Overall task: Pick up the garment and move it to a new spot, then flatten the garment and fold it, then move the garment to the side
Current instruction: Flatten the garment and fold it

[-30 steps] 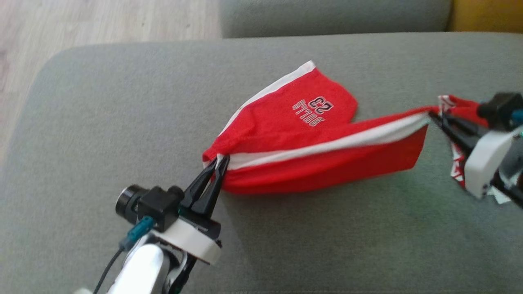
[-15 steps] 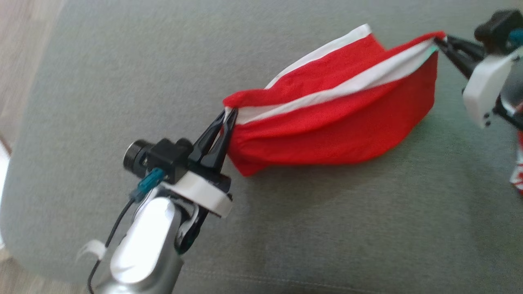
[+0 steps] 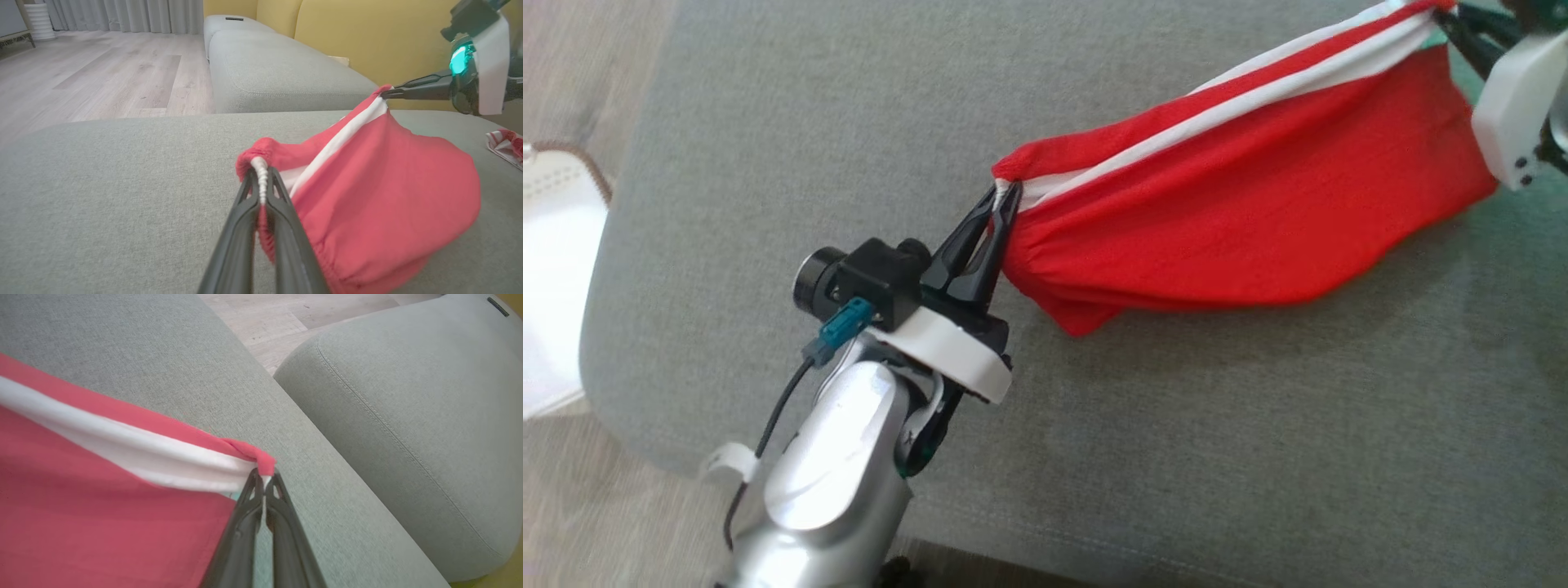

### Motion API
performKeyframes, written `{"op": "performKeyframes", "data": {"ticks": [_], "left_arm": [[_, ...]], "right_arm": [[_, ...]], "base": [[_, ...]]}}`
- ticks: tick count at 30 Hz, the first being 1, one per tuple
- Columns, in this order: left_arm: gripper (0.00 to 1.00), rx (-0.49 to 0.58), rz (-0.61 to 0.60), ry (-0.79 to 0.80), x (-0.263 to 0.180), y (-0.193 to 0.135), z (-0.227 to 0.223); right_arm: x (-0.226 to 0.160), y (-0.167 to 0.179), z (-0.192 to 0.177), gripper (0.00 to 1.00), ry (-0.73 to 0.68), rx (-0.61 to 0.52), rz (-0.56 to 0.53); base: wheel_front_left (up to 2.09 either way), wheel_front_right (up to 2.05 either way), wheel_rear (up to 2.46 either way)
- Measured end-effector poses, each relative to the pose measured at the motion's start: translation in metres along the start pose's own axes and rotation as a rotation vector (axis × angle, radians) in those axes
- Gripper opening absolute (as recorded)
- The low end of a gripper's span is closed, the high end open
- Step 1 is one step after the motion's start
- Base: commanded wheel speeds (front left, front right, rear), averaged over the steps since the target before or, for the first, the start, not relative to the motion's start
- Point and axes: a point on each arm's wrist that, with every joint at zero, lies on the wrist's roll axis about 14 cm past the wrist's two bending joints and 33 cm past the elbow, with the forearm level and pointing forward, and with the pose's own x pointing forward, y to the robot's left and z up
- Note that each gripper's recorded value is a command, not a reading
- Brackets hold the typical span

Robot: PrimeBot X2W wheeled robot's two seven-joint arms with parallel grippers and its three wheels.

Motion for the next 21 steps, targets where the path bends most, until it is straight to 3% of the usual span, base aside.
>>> {"op": "performKeyframes", "data": {"ticks": [4, 5, 7, 8, 9, 10, 11, 12, 21], "left_arm": [[0.00, -0.004, 0.015, 0.013, 0.002, 0.003, -0.005], [0.00, -0.006, 0.017, 0.021, 0.001, 0.003, -0.007], [0.04, -0.014, 0.016, 0.036, 0.001, 0.002, -0.012], [0.39, -0.014, 0.021, 0.042, 0.001, 0.003, -0.014], [0.51, -0.012, 0.026, 0.045, 0.001, 0.004, -0.015], [0.87, -0.011, 0.025, 0.045, 0.001, 0.004, -0.015], [0.96, -0.008, 0.025, 0.043, 0.002, 0.004, -0.014], [1.00, -0.005, 0.029, 0.039, 0.003, 0.004, -0.012], [1.00, 0.009, 0.062, -0.034, 0.004, 0.009, 0.015]], "right_arm": [[0.015, 0.003, -0.001, 0.00, -0.001, 0.015, 0.011], [0.018, 0.004, -0.003, 0.06, 0.000, 0.021, 0.014], [0.022, 0.007, -0.003, 1.00, -0.012, 0.028, 0.017], [0.023, 0.007, -0.003, 1.00, -0.015, 0.033, 0.016], [0.023, 0.008, -0.002, 1.00, -0.023, 0.043, 0.013], [0.022, 0.008, 0.000, 1.00, -0.034, 0.054, 0.011], [0.021, 0.007, 0.002, 1.00, -0.044, 0.062, 0.007], [0.019, 0.007, 0.005, 1.00, -0.056, 0.069, 0.003], [-0.018, -0.016, 0.038, 1.00, -0.254, 0.225, -0.104]], "base": [[0.00, 0.00, 0.00], [0.00, 0.00, 0.00], [0.00, 0.00, 0.00], [0.00, 0.00, 0.00], [0.00, 0.00, 0.00], [0.00, 0.00, 0.00], [0.00, 0.00, 0.00], [0.00, 0.00, 0.00], [0.00, 0.00, 0.00]]}}
